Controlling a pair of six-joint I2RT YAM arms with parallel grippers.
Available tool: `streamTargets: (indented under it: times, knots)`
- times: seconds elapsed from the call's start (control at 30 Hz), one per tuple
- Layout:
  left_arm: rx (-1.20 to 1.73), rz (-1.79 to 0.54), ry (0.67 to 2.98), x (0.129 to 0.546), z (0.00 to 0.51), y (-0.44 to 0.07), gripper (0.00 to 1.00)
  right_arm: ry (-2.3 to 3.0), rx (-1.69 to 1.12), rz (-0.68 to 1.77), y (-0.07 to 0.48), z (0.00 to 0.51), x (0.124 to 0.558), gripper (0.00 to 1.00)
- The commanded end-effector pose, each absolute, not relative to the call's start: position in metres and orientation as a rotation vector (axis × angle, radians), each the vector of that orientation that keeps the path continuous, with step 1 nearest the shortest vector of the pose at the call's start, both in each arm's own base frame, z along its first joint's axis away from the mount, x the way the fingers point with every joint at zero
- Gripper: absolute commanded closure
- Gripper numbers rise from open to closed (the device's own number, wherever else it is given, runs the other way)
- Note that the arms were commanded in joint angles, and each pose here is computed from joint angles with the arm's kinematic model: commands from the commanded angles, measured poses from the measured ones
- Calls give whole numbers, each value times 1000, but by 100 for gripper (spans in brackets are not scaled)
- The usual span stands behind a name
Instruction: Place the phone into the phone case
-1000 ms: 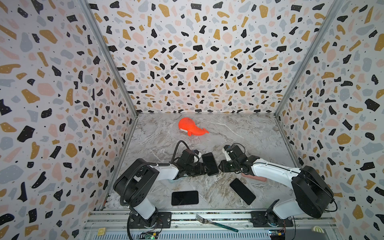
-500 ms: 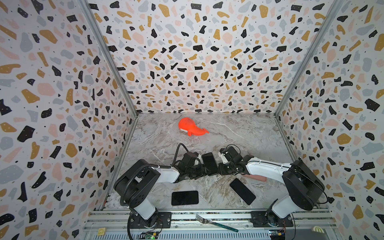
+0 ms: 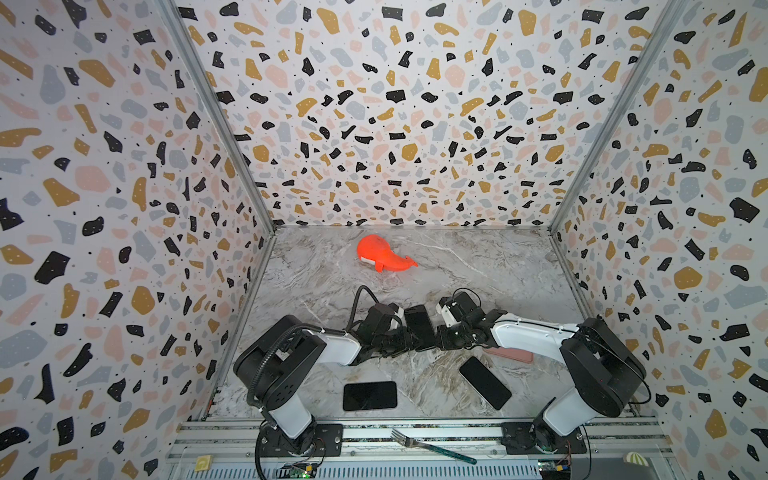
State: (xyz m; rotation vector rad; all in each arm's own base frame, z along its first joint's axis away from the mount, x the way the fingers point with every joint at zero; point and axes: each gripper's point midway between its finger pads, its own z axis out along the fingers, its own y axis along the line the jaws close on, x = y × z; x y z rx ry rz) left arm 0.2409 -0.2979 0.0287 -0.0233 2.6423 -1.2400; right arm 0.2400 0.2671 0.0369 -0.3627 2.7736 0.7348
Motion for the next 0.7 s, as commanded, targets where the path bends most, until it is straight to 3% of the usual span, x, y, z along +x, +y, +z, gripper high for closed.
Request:
streamTargets:
  times: [0.0,0.67]
  knots:
    - [-105,-1031,2864,213,-25,-269,51,2762,-385,806,277,40,238,86]
    - [-109,-1067,2879,209,-36,-272,52,2890,-374,996,289,1,194,94]
